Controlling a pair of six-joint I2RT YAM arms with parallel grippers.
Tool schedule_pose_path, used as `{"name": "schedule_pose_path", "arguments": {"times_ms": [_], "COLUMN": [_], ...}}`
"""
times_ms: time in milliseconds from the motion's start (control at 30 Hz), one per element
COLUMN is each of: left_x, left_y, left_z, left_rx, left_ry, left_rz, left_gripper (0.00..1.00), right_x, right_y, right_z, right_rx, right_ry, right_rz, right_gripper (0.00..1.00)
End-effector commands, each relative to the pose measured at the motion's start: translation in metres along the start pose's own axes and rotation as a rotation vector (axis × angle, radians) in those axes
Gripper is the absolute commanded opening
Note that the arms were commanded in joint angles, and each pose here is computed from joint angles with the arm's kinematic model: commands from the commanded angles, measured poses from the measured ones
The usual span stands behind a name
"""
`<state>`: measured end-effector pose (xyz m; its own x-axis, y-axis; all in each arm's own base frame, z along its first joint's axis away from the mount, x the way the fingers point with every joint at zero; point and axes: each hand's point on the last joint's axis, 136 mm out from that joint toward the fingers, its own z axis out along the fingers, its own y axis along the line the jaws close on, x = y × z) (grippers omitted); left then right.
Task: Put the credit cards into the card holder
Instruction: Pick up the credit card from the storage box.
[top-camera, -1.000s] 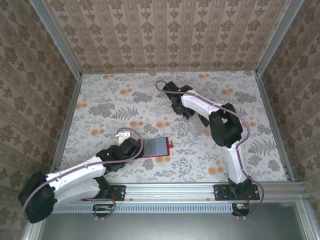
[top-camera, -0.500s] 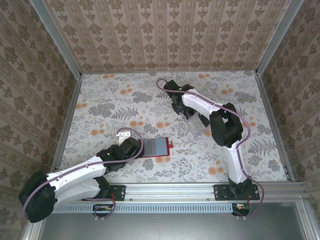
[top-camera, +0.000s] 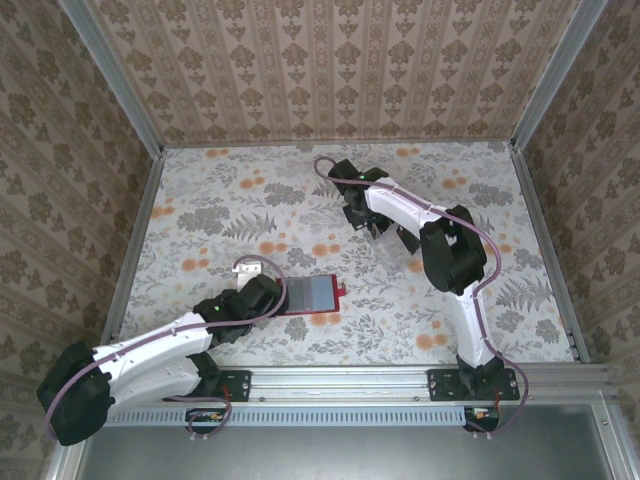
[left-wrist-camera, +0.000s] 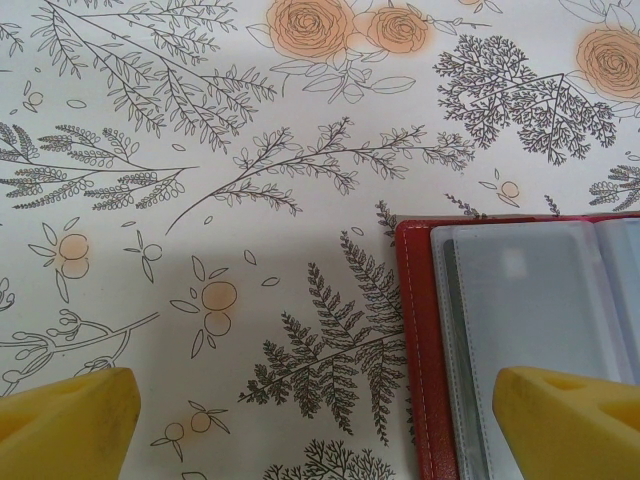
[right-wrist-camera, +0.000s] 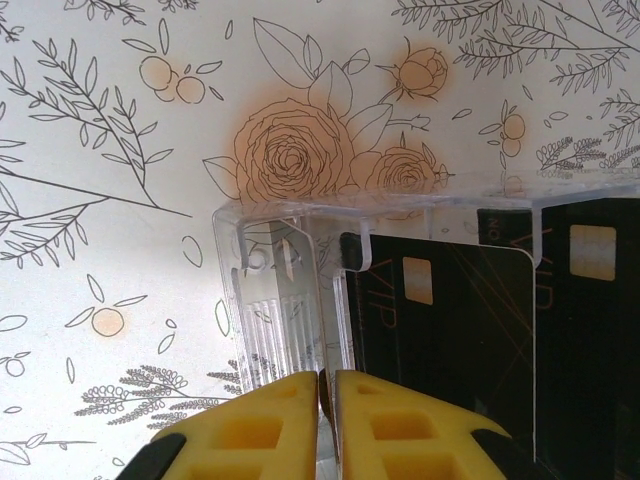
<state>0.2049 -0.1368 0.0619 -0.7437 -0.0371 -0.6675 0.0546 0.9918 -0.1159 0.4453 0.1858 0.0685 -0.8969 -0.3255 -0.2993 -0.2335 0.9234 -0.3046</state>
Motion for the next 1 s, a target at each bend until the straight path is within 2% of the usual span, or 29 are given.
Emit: {"name": "schedule_pose_path", "arguments": {"times_ms": [0,500,633,967], "left_x": [-0.0063,-0.0058,-0.0061,-0.0058], "left_y": [-0.0042,-0.0043,-0.0042,-0.0045], "left_z": [-0.0011,-0.0007,-0.0006,0.0001], "left_rx": [0.014,0.015,0.015,0.015], "left_ry": [-0.010,-0.010,-0.010,-0.011], "left_rz": [-0.001,-0.002,-0.003,-0.004], "left_gripper": [1.00,1.00,1.00,1.00], "right_x": [0.0027,0.0046,0.0071,0.0066], "right_y": [-0.0006,0.0041,0.0040,0.0009], "right_z": [0.0032,0.0075,0.0110,0.0129], "right_rx": [-0.015,-0.055,-0.051,-0.053], "right_ry": [0.021,0.031,0.040,0.041], "right_rz": [0.001,0.010,0.007,0.016], "right_gripper": [0.14,0.11,0.14,0.14]}}
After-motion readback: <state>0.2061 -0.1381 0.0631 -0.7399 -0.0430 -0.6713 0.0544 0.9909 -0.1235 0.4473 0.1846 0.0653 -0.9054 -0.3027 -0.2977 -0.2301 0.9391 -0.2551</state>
